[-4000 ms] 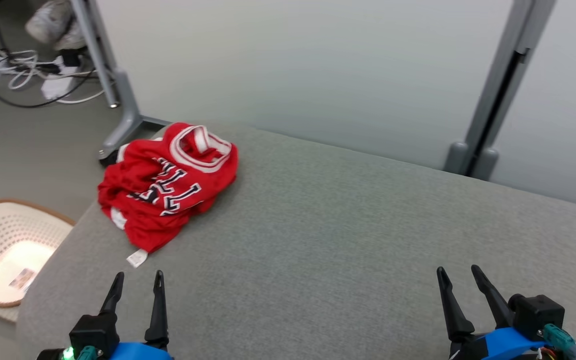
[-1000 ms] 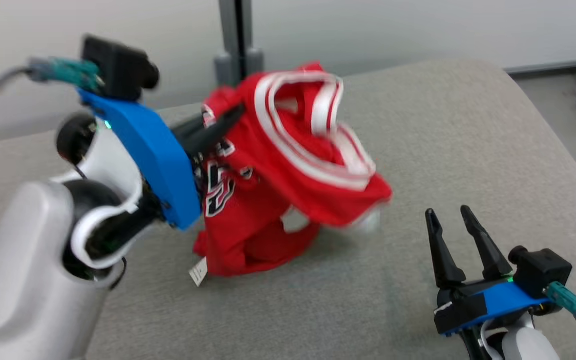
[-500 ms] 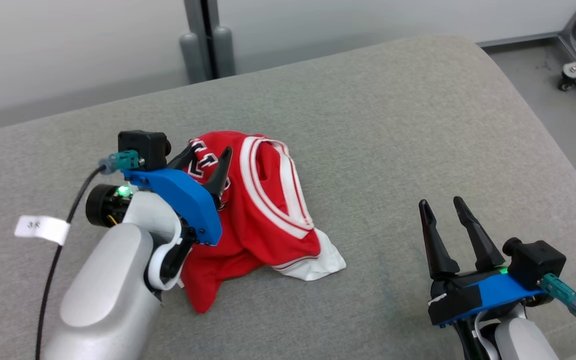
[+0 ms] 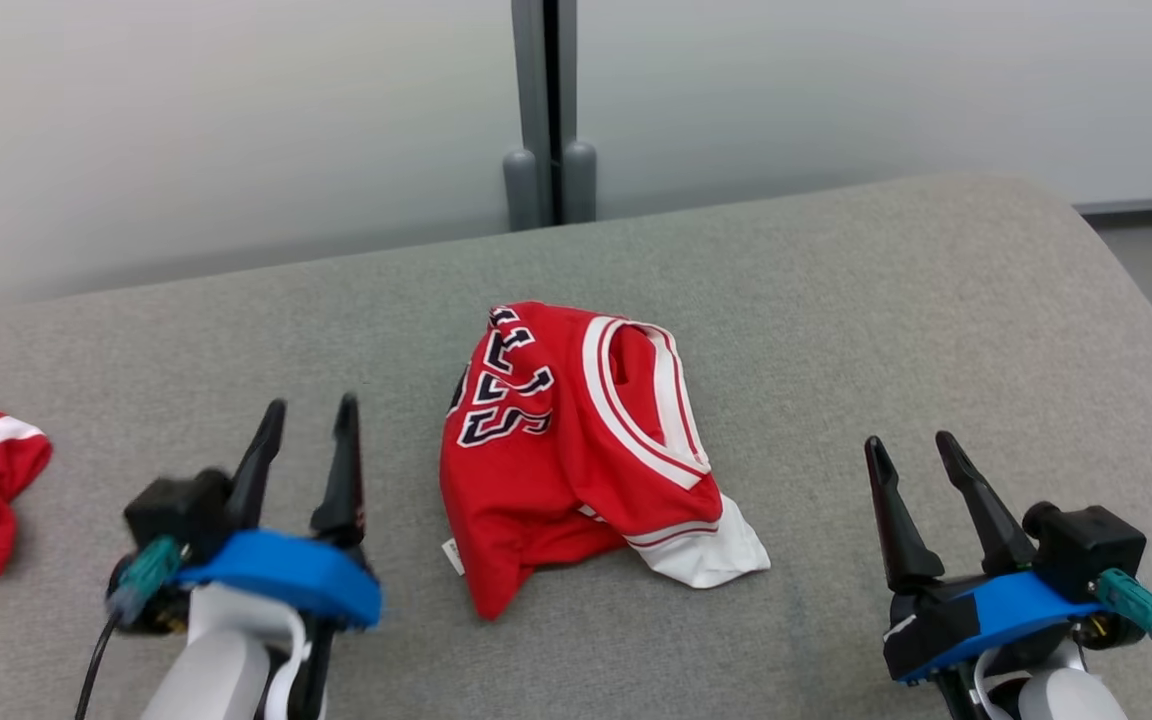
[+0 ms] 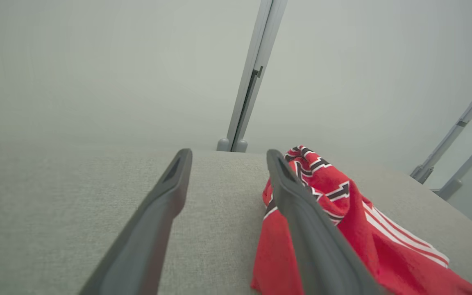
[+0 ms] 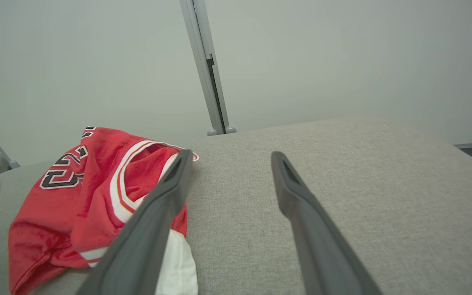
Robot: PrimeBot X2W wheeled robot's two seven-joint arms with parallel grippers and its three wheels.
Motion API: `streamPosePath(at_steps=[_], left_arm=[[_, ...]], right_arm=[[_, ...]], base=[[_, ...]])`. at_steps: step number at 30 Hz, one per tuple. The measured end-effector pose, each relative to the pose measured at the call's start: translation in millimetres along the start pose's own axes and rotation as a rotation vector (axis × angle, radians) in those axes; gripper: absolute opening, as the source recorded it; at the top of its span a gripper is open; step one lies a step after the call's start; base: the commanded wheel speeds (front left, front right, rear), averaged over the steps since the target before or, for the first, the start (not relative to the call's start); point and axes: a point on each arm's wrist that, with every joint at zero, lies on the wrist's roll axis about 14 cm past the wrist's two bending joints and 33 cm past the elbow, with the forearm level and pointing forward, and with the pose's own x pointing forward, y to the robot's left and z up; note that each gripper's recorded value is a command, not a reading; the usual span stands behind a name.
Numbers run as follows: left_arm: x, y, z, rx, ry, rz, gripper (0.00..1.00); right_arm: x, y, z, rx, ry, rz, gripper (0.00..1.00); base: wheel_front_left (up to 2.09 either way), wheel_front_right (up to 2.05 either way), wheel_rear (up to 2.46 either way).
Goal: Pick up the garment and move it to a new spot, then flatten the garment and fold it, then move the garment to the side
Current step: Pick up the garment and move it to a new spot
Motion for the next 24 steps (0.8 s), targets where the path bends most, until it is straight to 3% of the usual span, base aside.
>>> streamPosePath(at_steps=[11, 24], left_arm=[[-76.2, 57.0, 0.9, 0.067, -0.062, 0.226, 1.00], [-93.5, 57.1, 2.7, 0.076, -0.083, 0.257, 1.00]], right_arm=[[-13.3, 5.8, -12.0, -0.035, 0.066, 0.018, 1.00], [-17.8, 7.5, -22.3, -0.027, 0.103, 0.022, 1.00]], base=[[0.00, 0.00, 0.00], [0.00, 0.00, 0.00]])
